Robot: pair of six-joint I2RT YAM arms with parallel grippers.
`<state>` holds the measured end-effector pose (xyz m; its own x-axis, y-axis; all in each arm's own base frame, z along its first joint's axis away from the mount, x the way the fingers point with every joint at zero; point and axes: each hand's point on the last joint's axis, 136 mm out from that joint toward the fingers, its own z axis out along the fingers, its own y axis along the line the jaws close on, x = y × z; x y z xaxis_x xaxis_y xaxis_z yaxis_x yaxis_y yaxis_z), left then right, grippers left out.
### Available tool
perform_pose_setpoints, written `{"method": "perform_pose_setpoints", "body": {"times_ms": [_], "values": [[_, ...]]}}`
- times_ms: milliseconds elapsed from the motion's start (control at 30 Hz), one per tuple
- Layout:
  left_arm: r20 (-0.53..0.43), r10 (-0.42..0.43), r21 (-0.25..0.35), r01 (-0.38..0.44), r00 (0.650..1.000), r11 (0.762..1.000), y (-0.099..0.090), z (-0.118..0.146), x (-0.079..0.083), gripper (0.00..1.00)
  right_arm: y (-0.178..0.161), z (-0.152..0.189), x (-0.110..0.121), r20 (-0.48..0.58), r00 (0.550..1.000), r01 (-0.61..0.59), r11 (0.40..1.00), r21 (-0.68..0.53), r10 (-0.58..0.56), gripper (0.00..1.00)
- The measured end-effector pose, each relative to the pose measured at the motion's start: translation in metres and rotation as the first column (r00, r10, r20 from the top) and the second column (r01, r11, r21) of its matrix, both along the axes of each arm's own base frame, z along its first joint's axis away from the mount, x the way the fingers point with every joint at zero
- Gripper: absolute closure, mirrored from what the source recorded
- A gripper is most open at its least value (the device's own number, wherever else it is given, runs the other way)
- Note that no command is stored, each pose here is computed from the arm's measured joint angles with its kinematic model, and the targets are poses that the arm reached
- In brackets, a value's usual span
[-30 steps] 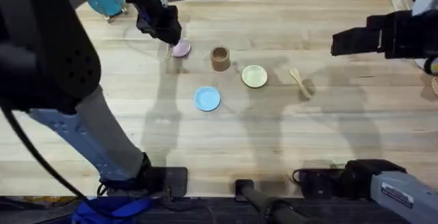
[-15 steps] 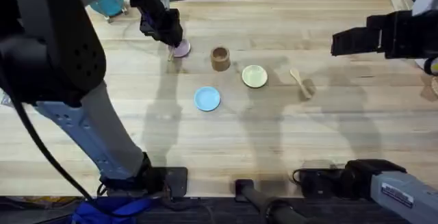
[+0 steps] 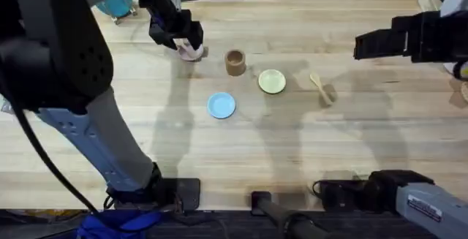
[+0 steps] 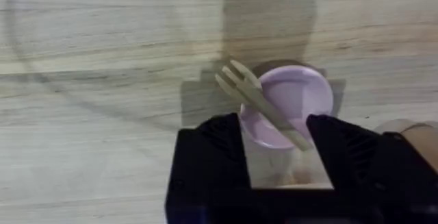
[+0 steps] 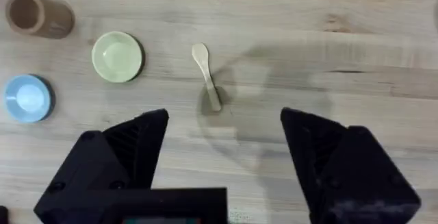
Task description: Pick up a utensil and set it on the pink plate, then put the other utensil in the container.
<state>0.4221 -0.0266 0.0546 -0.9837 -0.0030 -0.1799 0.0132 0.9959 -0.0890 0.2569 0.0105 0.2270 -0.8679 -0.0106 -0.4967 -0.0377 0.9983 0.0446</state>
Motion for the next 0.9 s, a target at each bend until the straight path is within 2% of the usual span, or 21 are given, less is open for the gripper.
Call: {"method": "perform_pose_setpoints", "body": {"times_ms": [200,267,333,433,567,700,900], "values": [[0.000,0.000,0.000,0.000,1.000,1.000,0.000,0.000,0.000,0.229,0.000,0.000,0.000,0.000,1.000,0.000,1.000,0.000,0.000,0.004],[0.001,0.001,-0.001,-0.001,1.000,1.000,0.000,0.000,0.000,0.081,0.000,0.000,0.000,0.000,1.000,0.000,1.000,0.000,0.000,0.004],[-0.004,0.006,-0.001,-0.006,1.000,1.000,0.000,0.000,-0.001,0.012,0.000,0.000,0.000,0.000,1.000,0.000,1.000,0.000,0.000,0.005],[-0.020,0.010,0.000,-0.010,1.000,1.000,0.000,0.003,-0.004,0.006,0.000,0.000,0.000,0.000,1.000,0.000,1.000,0.000,0.000,0.004],[0.006,0.012,-0.002,-0.012,1.000,1.000,0.000,0.019,0.000,0.006,0.000,0.000,0.000,0.000,1.000,0.000,1.000,0.000,0.000,0.003],[0.074,0.016,-0.005,-0.016,0.997,1.000,0.000,0.059,-0.006,0.006,0.000,0.000,0.000,0.000,1.000,0.000,1.000,0.000,0.000,0.003],[0.174,0.060,-0.024,-0.056,0.983,0.998,0.001,0.127,-0.029,0.006,0.000,0.000,0.000,0.000,1.000,0.000,1.000,0.000,0.000,0.004]]}}
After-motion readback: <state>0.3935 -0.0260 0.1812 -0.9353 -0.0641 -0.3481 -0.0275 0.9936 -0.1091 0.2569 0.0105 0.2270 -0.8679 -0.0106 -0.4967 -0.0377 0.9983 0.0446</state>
